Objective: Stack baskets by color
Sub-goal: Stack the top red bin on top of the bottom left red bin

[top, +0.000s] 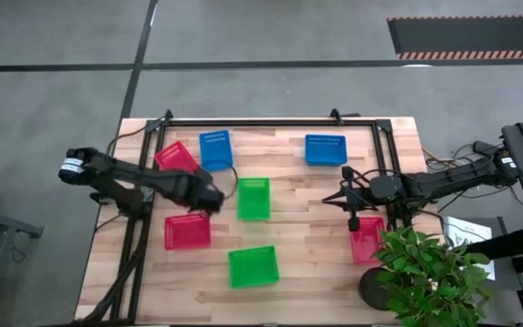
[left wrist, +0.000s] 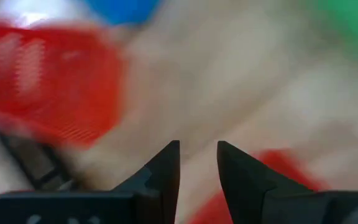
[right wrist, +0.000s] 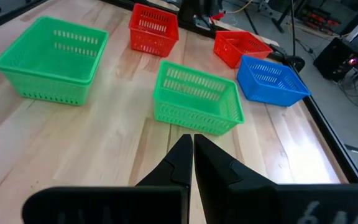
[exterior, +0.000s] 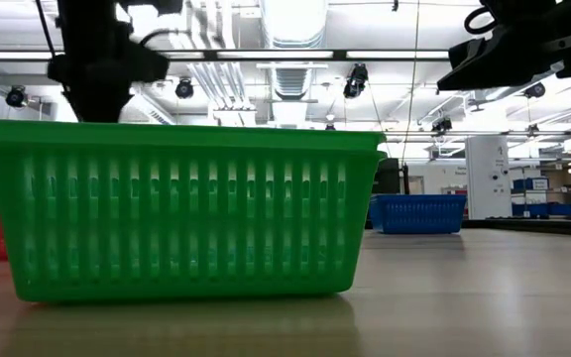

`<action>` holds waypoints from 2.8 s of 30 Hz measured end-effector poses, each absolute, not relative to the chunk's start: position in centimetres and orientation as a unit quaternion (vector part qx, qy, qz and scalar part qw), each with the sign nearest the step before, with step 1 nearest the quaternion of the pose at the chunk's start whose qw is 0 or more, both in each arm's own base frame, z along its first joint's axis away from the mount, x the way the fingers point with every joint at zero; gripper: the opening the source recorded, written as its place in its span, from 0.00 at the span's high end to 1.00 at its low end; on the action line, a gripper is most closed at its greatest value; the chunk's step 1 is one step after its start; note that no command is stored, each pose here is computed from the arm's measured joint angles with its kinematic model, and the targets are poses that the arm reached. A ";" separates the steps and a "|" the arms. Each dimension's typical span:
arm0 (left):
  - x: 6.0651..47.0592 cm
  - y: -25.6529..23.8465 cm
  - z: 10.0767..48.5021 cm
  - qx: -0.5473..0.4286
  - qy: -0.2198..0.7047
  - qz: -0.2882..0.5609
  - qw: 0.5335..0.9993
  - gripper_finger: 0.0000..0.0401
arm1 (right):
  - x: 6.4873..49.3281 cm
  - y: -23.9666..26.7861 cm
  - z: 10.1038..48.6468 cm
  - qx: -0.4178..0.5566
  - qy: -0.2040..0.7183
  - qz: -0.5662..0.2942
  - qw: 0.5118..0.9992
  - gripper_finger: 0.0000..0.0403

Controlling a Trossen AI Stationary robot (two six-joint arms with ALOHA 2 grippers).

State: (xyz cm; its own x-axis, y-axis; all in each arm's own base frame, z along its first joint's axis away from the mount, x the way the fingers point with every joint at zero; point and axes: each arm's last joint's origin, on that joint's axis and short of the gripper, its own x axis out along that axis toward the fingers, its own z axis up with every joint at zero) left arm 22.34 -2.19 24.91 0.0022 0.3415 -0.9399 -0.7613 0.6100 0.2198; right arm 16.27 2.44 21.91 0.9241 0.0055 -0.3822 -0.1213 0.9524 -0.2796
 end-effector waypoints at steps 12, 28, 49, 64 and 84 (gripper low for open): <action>21.3 6.1 25.0 -0.236 0.645 0.372 0.624 0.77 | 16.2 2.4 21.8 -0.144 0.199 0.021 0.969 0.98; 21.2 10.3 24.4 -0.224 0.634 0.284 0.684 0.52 | 16.3 1.9 22.3 -0.201 0.191 -0.052 0.959 0.98; 19.3 9.7 19.8 -0.149 0.686 0.264 0.661 0.59 | 16.1 1.9 21.7 -0.167 0.219 -0.055 0.960 0.98; 19.2 9.8 19.3 -0.148 0.679 0.283 0.661 0.70 | 16.1 1.8 21.6 -0.162 0.220 -0.057 0.960 0.98; 19.3 9.7 20.0 -0.174 0.659 0.317 0.660 0.99 | 16.0 1.8 21.6 -0.161 0.225 -0.057 0.959 0.98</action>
State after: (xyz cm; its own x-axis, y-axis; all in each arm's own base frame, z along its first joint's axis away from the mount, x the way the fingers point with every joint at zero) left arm 19.31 9.73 20.02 -0.0695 0.1882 -0.9797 -0.6468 0.7391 0.1879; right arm 16.04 1.84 21.57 0.8926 -0.1820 -0.4126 0.0378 0.9419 -0.3339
